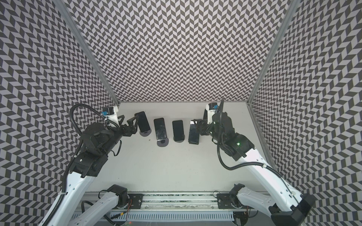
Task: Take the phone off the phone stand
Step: 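Raise both grippers and move them toward the row of standing phones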
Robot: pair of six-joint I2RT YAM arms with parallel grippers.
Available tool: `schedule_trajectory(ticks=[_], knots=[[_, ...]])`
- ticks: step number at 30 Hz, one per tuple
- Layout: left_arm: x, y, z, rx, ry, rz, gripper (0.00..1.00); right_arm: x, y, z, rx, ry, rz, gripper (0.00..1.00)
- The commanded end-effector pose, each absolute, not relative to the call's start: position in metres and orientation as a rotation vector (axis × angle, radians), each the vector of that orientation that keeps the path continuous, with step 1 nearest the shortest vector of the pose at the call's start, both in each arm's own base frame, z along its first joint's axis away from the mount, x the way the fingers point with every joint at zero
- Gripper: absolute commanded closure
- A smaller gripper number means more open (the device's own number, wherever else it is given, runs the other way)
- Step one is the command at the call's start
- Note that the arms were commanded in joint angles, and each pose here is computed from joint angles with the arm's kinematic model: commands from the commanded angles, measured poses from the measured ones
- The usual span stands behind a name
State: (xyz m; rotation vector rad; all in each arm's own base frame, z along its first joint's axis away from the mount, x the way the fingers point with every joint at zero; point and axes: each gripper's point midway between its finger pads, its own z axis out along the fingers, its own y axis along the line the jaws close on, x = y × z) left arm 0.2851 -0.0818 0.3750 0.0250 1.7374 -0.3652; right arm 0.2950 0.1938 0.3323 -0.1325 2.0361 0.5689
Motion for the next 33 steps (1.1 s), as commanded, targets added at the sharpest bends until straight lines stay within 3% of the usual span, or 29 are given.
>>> schedule_trajectory(ticks=[1, 9, 21, 27, 33], knots=[[0.273, -0.085, 0.359, -0.025, 1.824, -0.430, 0.17, 0.281, 0.202, 0.332, -0.140, 2.088, 0.581, 0.28], [0.268, -0.101, 0.331, -0.016, 1.912, -0.508, 0.19, 0.267, 0.215, 0.330, -0.224, 2.117, 0.484, 0.29], [0.256, -0.135, 0.325, 0.170, 1.851, -0.612, 0.18, 0.309, 0.193, 0.339, -0.075, 2.057, 0.195, 0.28], [0.257, -0.160, 0.328, 0.273, 1.797, -0.648, 0.18, 0.336, 0.176, 0.331, 0.019, 2.083, 0.152, 0.23], [0.266, -0.191, 0.340, 0.391, 1.727, -0.649, 0.17, 0.372, 0.150, 0.304, 0.139, 2.138, 0.188, 0.31]])
